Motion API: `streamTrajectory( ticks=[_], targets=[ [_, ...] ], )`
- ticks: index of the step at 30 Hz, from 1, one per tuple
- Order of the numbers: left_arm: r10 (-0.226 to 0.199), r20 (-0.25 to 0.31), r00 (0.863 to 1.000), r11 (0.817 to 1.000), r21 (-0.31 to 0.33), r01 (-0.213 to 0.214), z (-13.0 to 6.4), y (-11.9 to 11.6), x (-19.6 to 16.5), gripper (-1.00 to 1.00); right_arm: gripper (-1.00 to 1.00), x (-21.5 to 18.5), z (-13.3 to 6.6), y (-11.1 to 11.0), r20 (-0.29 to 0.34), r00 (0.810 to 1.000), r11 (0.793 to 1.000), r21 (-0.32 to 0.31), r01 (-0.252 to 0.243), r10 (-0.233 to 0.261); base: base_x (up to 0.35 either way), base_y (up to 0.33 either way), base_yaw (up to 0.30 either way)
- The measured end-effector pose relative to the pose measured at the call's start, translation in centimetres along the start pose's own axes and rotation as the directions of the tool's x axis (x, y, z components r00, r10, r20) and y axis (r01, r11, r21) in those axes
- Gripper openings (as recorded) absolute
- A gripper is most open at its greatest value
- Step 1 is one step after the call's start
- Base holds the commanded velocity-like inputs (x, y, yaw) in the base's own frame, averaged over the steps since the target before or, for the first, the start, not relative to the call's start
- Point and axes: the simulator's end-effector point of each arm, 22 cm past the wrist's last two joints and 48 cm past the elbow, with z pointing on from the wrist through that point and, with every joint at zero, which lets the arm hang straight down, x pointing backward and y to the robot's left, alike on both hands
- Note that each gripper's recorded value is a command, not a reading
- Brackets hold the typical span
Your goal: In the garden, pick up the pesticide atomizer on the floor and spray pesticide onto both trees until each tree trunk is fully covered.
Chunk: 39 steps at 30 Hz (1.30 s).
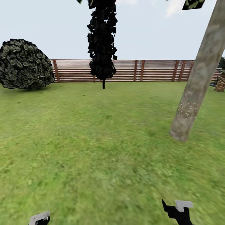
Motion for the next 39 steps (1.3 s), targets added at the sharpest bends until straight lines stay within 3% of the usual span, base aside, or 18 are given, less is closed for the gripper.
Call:
streamTrajectory(
  ticks=[17,39],
  targets=[
    [-0.010,0.042,0.999,1.000,0.011,0.010,0.3,-0.6,-1.9,-1.00,1.00,-0.5,-0.1,-0.1,0.010,1.000,1.000,0.001,-0.001,0.001,-0.204,0.264,0.271],
    [0.003,0.013,1.000,1.000,0.014,-0.003,-0.2,-0.6,-0.5,-1.00,1.00,-1.1,-0.1,0.3,0.024,1.000,1.000,-0.003,-0.006,0.006,-0.154,0.278,0.270]
  ],
)
